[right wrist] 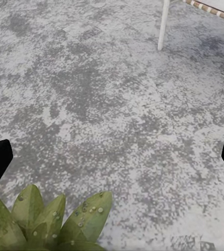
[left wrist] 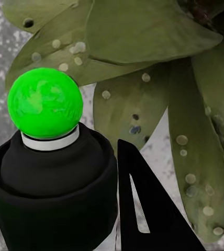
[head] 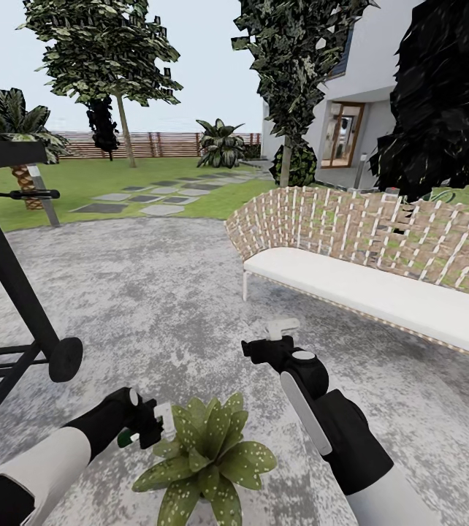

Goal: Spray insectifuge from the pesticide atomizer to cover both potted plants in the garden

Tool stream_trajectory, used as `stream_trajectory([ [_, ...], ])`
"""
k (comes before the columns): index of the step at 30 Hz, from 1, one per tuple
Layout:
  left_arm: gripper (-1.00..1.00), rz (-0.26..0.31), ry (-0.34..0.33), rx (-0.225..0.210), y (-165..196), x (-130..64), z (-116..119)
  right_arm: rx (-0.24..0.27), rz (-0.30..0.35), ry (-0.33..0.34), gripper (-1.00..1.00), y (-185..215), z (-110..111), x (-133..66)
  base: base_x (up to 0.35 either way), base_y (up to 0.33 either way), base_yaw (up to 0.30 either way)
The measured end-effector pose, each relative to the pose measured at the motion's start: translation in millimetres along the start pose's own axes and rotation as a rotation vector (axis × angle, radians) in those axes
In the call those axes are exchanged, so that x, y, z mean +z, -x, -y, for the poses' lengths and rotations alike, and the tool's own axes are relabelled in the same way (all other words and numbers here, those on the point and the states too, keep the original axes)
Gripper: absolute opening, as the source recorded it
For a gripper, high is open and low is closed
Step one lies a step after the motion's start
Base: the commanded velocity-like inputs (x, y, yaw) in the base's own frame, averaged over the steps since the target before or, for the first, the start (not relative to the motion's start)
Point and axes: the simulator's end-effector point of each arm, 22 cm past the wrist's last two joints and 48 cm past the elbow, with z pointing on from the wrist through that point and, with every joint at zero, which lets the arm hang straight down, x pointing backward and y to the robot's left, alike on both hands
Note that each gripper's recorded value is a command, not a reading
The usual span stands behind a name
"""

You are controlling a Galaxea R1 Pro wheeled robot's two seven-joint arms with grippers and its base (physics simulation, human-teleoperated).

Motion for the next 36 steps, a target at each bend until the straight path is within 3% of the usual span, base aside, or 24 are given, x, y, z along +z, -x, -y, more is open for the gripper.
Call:
stream_trajectory([
  [14,-1.00,0.014,0.017,0.009,-15.2,-5.8,-11.3,0.003,0.006,-0.002,1.00,1.0,0.7,0.6,0.000,0.000,0.000],
  [17,-1.00,0.040,0.011,0.028,-26.1,-12.6,-16.9,0.003,0.006,-0.002,1.00,0.8,0.4,0.7,0.000,0.000,0.000],
  [20,-1.00,0.110,-0.007,0.009,-25.5,-33.2,-29.7,0.004,0.005,-0.002,1.00,0.5,0.1,0.9,0.000,0.000,0.000],
  [23,-1.00,0.213,-0.038,-0.006,6.4,-58.8,-38.1,0.004,0.003,-0.003,1.00,-0.1,0.1,1.1,0.000,0.000,0.000],
  [25,-1.00,0.236,-0.032,-0.009,16.3,-65.9,-43.0,0.004,0.003,-0.003,1.00,-0.4,0.1,1.3,0.000,0.000,0.000],
  [26,-1.00,0.225,-0.042,-0.061,14.9,-69.0,-44.2,0.004,0.003,-0.002,1.00,-0.4,0.0,1.3,0.000,0.000,0.000],
  [27,-1.00,0.216,-0.038,-0.143,10.8,-75.0,-51.3,0.004,0.003,-0.002,1.00,-0.4,-0.1,1.3,0.000,0.000,0.000],
  [28,-1.00,0.222,-0.002,-0.271,4.9,-91.2,-71.9,0.004,0.003,-0.002,1.00,-0.3,-0.1,1.2,0.000,0.000,0.000],
  [30,-1.00,0.218,0.071,-0.448,-18.1,-121.0,-106.4,0.004,0.003,-0.002,1.00,-0.3,-0.1,1.3,0.000,0.000,0.000],
  [31,-1.00,0.214,0.087,-0.484,-23.9,-126.4,-112.6,0.004,0.002,-0.002,1.00,-0.5,0.1,1.3,0.000,0.000,0.000],
  [33,-1.00,0.212,0.230,-0.678,-50.8,-151.2,-149.9,0.001,0.000,0.000,1.00,-1.0,0.1,1.1,0.000,0.000,0.000],
  [34,-1.00,0.197,0.247,-0.741,-59.5,-152.5,-151.7,0.001,-0.001,-0.001,1.00,-1.2,0.5,1.2,0.000,0.000,0.000],
  [35,-1.00,0.174,0.235,-0.803,-61.5,-138.2,-137.8,0.002,0.000,-0.003,1.00,-1.1,1.6,1.3,0.000,0.000,0.000],
  [36,-1.00,0.173,0.243,-0.821,-56.9,-130.9,-133.3,0.002,0.001,-0.004,1.00,-0.9,1.9,1.3,0.000,0.000,0.000],
])
